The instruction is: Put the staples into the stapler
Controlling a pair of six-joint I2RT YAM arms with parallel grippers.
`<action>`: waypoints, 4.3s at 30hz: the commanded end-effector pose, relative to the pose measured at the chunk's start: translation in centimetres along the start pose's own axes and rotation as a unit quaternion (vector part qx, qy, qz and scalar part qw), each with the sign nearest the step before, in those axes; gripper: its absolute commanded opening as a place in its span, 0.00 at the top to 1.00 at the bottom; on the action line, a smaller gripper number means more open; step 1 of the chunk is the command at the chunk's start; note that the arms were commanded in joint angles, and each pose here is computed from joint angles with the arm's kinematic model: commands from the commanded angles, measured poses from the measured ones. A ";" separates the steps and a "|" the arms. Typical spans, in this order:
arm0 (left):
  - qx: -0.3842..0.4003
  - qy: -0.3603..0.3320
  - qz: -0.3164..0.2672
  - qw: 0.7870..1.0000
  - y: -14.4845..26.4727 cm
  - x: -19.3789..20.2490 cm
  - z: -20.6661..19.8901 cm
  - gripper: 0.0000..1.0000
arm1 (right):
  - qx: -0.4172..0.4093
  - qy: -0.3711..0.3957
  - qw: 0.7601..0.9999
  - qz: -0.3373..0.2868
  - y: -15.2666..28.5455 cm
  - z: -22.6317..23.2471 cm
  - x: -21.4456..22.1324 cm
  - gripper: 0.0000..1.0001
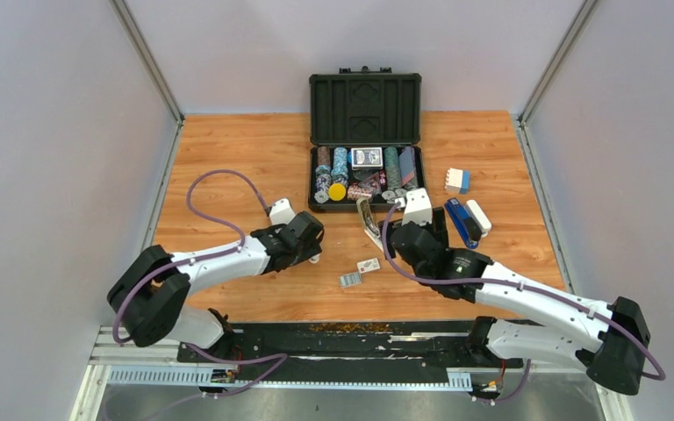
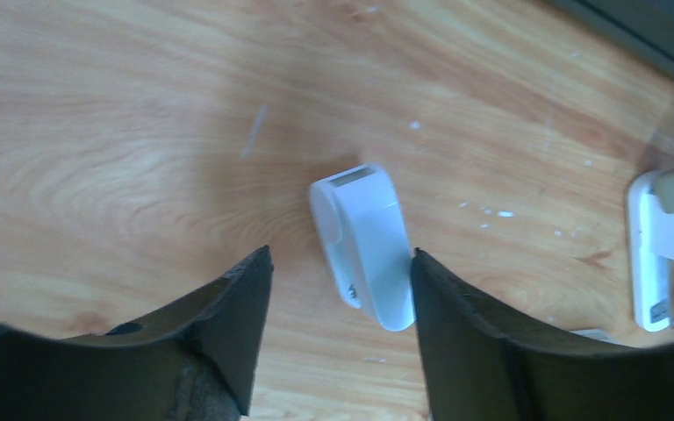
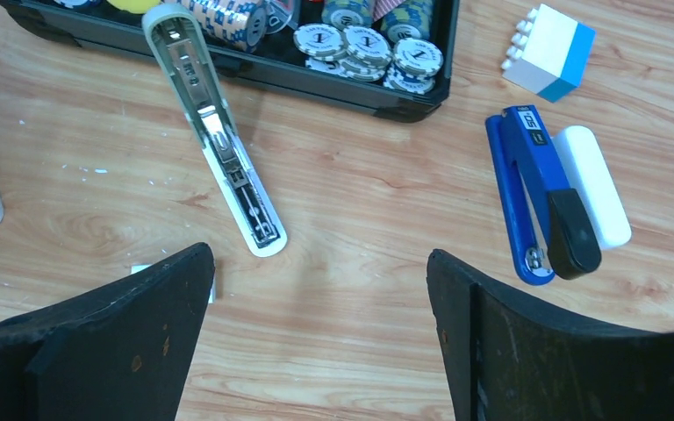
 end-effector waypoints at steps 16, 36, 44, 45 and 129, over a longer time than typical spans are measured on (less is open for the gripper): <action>0.015 -0.022 -0.032 0.999 -1.9 -4.2 -1.4 0.75 | 0.001 -0.006 1.000 -0.006 0.3 -0.9 1.7 0.06; 0.301 0.050 -0.015 0.952 -8.6 -18.2 -6.0 0.77 | -0.034 0.000 0.999 0.005 0.3 -0.4 2.6 0.06; 0.373 0.125 0.011 0.919 -13.1 -20.1 -4.3 0.76 | -0.039 0.005 0.999 0.012 0.3 -0.2 2.7 0.06; 0.378 0.126 0.016 0.917 -13.5 -20.0 -4.2 0.76 | -0.039 0.006 0.999 0.013 0.3 -0.2 2.7 0.06; 0.190 -0.188 -0.122 0.956 11.8 -12.8 4.9 0.00 | -0.249 0.078 0.938 0.229 -3.7 14.7 0.5 0.68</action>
Point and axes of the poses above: each gripper's point midway between its finger pads, its own y axis back along the fingers, its own z axis along the line the jaws close on, x = y × z, the point moved 10 cm from there along y, back along the fingers, and after that the axes turned 14 degrees about y, right-handed, at the moved point
